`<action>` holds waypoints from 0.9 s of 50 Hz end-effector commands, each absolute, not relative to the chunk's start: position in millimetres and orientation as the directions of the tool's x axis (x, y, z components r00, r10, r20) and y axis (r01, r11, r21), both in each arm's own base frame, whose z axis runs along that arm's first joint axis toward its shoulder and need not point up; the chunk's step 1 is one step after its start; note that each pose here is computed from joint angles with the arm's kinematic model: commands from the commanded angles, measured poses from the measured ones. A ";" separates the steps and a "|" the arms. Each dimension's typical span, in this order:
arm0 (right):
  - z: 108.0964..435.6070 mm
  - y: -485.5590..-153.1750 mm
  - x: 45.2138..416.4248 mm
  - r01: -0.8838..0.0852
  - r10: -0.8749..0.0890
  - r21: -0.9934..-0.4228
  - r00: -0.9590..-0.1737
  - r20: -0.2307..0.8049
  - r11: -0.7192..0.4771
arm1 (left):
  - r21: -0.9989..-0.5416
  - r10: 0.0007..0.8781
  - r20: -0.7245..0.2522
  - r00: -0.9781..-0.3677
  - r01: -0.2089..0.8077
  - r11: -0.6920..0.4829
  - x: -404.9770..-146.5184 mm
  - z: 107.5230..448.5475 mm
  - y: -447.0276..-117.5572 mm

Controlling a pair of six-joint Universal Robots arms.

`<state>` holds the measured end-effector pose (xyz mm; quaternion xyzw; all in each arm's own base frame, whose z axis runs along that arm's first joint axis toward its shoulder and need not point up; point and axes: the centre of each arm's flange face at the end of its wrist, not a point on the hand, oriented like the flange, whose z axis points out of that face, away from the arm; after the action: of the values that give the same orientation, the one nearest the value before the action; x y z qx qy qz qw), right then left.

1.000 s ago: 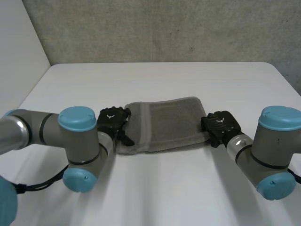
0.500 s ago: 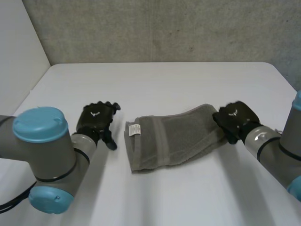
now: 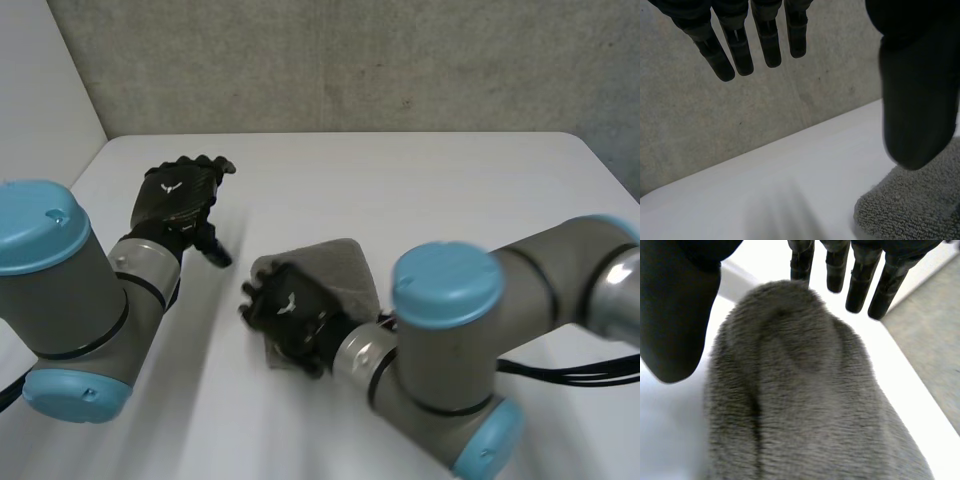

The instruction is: Fold the towel.

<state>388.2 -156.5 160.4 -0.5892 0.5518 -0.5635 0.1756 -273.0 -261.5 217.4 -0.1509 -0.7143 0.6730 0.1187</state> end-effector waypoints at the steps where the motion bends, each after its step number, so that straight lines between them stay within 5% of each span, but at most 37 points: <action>1: 214.2 -207.5 333.4 -0.294 -0.791 -0.952 -0.561 0.246 -0.087 | -0.996 0.401 0.057 -0.914 -0.025 0.084 -282.6 216.0 -259.8; 7: 213.5 -232.7 308.2 -0.168 -0.737 -0.980 -0.674 0.037 0.105 | -0.981 0.467 0.081 -0.881 0.012 0.194 -301.6 177.7 -242.7; 19: 134.3 -253.6 317.5 -0.304 -0.741 -0.923 -0.671 0.031 0.237 | -0.935 0.484 0.028 -0.875 0.149 0.322 -301.1 116.4 -230.5; 29: 126.2 -261.6 321.4 -0.332 -0.739 -0.898 -0.673 0.012 0.288 | -0.952 0.485 0.000 -0.875 0.148 0.268 -298.9 136.2 -233.5; 35: 154.5 -268.2 322.3 -0.302 -0.728 -0.918 -0.685 0.020 0.258 | -0.981 0.490 0.008 -0.871 0.089 0.174 -303.2 179.1 -236.8; 40: 250.0 -267.2 310.1 -0.183 -0.652 -0.981 -0.752 0.097 0.065 | -0.998 0.492 0.021 -0.870 0.008 0.057 -303.4 243.0 -236.5; 45: 302.5 -270.7 290.6 -0.096 -0.519 -0.995 -0.850 0.091 -0.017 | -0.998 0.467 0.063 -0.882 -0.045 0.048 -294.5 291.0 -234.1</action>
<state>312.1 -270.6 235.2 -0.2989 0.7170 -0.5999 0.1912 -302.8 -237.7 238.3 -0.1764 -0.7118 0.6555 0.1803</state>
